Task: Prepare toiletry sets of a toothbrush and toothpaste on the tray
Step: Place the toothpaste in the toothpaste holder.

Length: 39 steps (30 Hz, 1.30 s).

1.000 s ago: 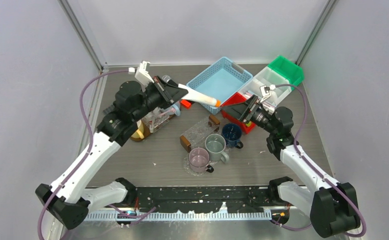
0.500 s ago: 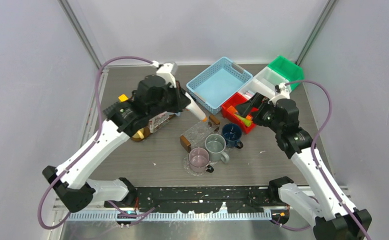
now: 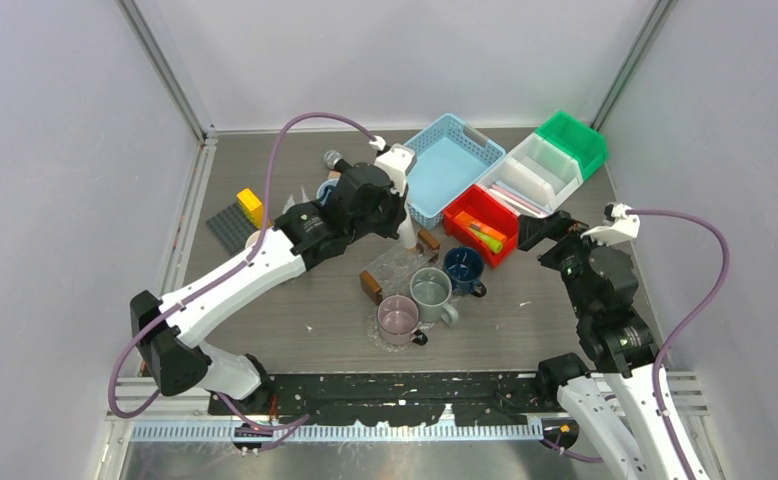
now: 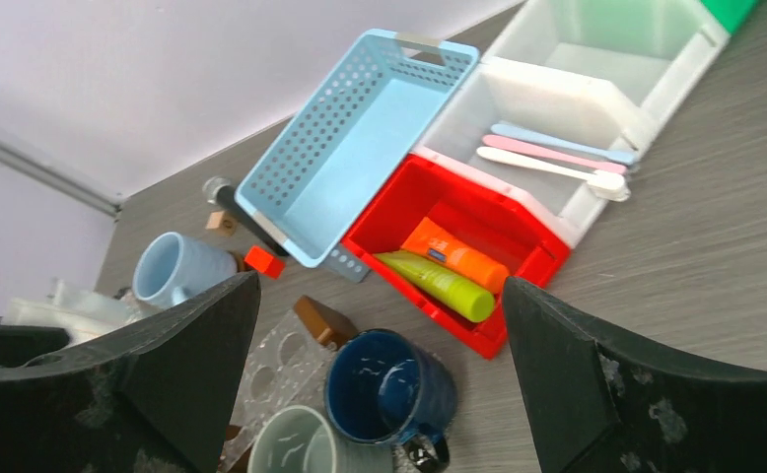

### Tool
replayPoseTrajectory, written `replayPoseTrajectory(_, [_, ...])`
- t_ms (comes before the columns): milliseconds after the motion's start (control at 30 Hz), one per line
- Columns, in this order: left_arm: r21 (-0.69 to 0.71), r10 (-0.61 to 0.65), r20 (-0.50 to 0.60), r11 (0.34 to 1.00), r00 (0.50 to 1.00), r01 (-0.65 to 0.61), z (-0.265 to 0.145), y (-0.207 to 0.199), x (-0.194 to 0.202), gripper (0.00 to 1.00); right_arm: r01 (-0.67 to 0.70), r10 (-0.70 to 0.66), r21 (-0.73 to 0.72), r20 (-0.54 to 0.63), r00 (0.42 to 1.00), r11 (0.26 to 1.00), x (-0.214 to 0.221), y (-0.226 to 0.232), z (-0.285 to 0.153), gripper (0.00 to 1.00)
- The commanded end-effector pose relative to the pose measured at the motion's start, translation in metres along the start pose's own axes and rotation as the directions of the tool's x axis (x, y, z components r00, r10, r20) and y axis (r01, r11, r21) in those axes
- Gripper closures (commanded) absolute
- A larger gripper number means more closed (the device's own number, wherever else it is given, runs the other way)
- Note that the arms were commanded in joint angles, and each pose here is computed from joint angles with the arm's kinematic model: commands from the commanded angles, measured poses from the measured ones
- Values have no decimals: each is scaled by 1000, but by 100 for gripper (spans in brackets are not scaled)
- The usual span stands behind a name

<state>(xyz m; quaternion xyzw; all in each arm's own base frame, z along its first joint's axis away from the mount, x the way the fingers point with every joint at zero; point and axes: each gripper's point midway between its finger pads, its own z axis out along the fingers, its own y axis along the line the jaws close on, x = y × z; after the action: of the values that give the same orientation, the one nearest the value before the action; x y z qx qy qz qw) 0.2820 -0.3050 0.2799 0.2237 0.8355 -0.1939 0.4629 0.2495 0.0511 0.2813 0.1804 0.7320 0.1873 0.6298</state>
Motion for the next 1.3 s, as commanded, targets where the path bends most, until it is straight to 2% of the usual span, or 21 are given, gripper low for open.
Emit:
replayPoseTrajectory(0, [13, 35, 178, 999, 983, -38, 10, -7, -35, 100, 52, -57, 99, 48, 997, 994, -2, -23, 3, 1])
replayPoseTrajectory(200, [6, 71, 159, 997, 985, -73, 29, -8, -25, 100, 58, -67, 150, 56, 996, 987, 2, -35, 5, 1])
replayPoseTrajectory(1267, [22, 115, 36, 993, 993, -116, 79, -10, 32, 100, 71, -79, 149, 54, 995, 986, 9, -40, 6, 1])
